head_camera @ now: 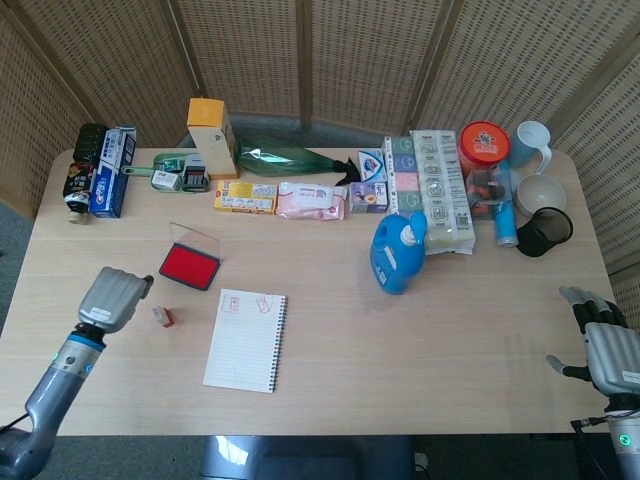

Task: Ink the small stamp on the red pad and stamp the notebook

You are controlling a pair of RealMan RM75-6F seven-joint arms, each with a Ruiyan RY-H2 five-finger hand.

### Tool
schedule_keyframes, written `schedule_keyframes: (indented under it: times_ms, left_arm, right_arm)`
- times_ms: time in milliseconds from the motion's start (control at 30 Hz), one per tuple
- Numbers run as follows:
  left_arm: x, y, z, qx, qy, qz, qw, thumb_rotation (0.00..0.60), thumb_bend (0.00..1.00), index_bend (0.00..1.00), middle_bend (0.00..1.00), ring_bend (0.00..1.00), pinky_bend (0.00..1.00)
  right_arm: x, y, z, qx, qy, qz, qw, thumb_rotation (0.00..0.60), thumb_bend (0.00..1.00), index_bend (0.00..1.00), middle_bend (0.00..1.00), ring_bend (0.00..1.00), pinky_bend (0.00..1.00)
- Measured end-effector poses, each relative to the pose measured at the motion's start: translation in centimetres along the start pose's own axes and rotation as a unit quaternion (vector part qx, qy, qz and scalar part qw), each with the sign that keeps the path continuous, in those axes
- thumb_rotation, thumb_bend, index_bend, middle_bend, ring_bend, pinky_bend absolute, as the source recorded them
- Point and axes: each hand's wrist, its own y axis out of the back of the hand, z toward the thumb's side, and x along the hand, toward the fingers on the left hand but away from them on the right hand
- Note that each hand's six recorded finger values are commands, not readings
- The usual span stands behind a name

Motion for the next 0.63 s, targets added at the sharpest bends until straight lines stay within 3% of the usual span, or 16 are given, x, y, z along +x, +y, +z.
schedule_keyframes:
  times_ms: [67,100,133,233,267,400,633]
  left_arm:
    - [-1.1,0.9,-1.3,-0.011,0.014,0.002,0.9998,0.600,0.09,0.37,0.73,0.87,0.72]
    - [-1.8,1.2,-2.0,-0.018,0.021,-0.002,0.9996,0.600,0.06,0.30,0.56,0.77,0.62]
    - [-2.4,1.4,-2.5,-0.025,0.026,-0.008,0.9993,0.600,0.04,0.24,0.41,0.66,0.56]
    - [-4.6,1.3,-3.9,-0.059,0.047,-0.037,0.9965,0.600,0.01,0.12,0.17,0.24,0.47]
    - [-5.3,1.2,-4.2,-0.068,0.053,-0.047,0.9952,0.600,0.00,0.11,0.13,0.18,0.45]
    - [-8.0,0.2,-5.4,-0.098,0.079,-0.068,0.9898,0.600,0.00,0.09,0.05,0.13,0.30]
    - [-11.0,0.5,-6.9,-0.110,0.111,0.003,0.9876,0.600,0.00,0.08,0.01,0.08,0.21]
  right_arm:
    - [0.0,0.0,0.0,0.000,0.000,-0.002,1.0000,0.600,0.01,0.09,0.11,0.11,0.10]
    - [0.0,0.1,0.1,0.000,0.001,-0.003,1.0000,0.600,0.01,0.09,0.11,0.11,0.10]
    - [0.0,0.1,0.1,0.000,0.002,-0.005,1.0000,0.600,0.00,0.09,0.10,0.11,0.10]
    - [0.1,0.3,0.3,0.002,0.007,-0.015,0.9999,0.600,0.00,0.09,0.09,0.10,0.10]
    - [0.1,0.4,0.4,0.003,0.009,-0.019,0.9998,0.600,0.00,0.09,0.09,0.10,0.10]
    - [0.3,0.7,0.7,0.005,0.017,-0.034,0.9993,0.600,0.00,0.09,0.08,0.09,0.10]
    - [0.6,1.1,0.8,0.005,0.020,-0.051,0.9985,0.600,0.00,0.09,0.08,0.09,0.10]
